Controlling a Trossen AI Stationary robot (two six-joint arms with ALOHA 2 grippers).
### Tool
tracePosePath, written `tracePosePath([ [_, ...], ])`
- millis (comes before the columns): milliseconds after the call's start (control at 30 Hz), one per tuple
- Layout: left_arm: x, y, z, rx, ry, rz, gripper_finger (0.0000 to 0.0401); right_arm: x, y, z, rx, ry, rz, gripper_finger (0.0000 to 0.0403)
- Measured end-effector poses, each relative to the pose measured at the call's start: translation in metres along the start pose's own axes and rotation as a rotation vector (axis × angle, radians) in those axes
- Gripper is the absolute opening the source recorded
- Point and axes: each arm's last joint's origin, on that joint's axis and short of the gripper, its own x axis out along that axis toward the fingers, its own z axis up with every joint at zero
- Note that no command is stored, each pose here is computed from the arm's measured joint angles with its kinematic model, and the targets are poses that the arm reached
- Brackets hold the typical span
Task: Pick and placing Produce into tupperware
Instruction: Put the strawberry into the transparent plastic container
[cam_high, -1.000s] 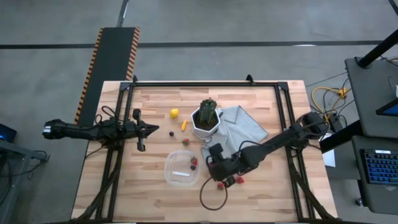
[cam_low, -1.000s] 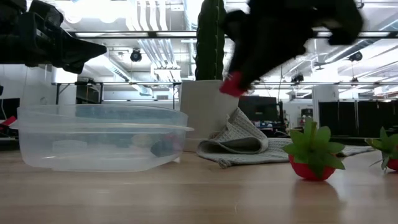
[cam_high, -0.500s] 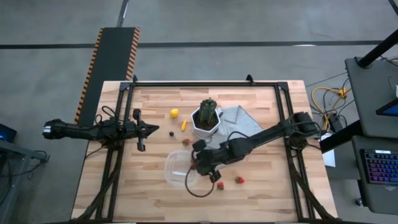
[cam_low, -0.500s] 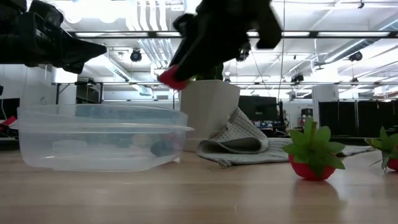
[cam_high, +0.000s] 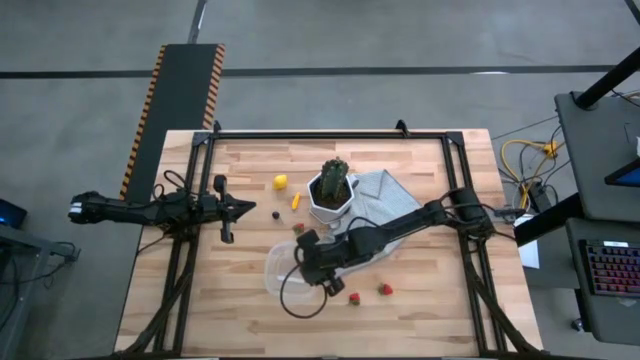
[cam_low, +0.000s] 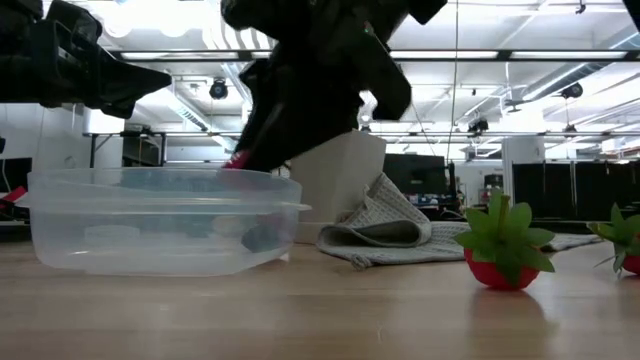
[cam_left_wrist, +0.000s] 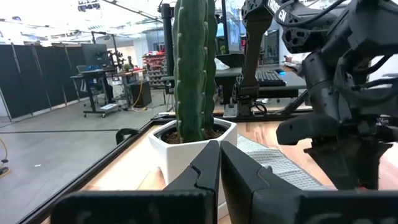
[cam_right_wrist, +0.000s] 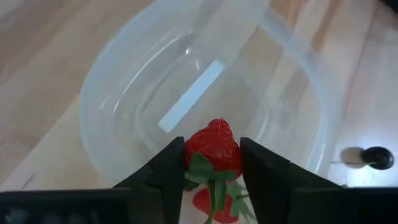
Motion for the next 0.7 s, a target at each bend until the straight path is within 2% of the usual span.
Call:
tracePosePath([
  [133,0.0,0.0,0.0,0.0,0.0,0.0,0.0,-0.001,-0.002,0.0,0.011,-0.004,-0.001,0.0182],
  [233,0.0,0.0,0.0,0.0,0.001,0.0,0.0,-0.004,-0.005,0.001,0.017,-0.01,-0.006,0.0192],
  [500,0.0,0.0,0.0,0.0,0.001,0.0,0.0,-0.01,-0.005,-0.002,0.029,0.036,-0.005,0.0183],
  [700,0.0,0.0,0.0,0.0,0.001,0.0,0.0,-0.045,-0.003,-0.01,0.132,0.185,0.035,0.0173],
])
